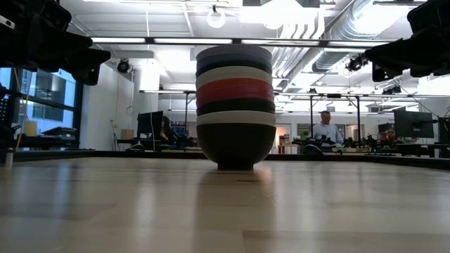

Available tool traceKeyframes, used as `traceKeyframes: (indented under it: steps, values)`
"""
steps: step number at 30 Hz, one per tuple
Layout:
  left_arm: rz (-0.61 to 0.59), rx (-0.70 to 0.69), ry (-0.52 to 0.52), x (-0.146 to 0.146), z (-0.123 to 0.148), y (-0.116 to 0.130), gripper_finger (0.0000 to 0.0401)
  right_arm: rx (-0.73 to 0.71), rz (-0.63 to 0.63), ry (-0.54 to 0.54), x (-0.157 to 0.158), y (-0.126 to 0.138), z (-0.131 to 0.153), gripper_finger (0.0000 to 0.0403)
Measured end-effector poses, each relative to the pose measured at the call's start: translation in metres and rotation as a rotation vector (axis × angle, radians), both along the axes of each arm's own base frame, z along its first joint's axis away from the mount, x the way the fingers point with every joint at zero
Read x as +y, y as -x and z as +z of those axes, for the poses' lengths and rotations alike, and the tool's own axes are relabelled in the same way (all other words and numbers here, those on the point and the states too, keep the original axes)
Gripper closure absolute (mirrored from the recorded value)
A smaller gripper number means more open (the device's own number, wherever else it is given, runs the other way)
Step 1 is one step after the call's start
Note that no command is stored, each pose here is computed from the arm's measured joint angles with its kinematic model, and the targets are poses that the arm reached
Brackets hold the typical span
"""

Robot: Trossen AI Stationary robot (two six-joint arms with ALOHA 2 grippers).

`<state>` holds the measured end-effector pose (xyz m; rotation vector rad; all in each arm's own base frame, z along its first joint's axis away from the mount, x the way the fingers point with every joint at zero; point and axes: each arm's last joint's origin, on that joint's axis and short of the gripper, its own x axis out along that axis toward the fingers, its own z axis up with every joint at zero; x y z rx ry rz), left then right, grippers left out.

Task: Nest bowls inside each other
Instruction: Return to Home Position

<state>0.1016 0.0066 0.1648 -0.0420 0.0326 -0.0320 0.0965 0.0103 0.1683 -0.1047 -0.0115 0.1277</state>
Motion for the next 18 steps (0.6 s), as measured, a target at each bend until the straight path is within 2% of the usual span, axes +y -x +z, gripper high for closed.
traceKeyframes:
  steps: [18]
  values:
    - [0.0, -0.007, 0.002, 0.0, 0.0007, 0.0, 0.0217, 0.0, 0.0, 0.0, 0.0, 0.0, 0.0, 0.0344]
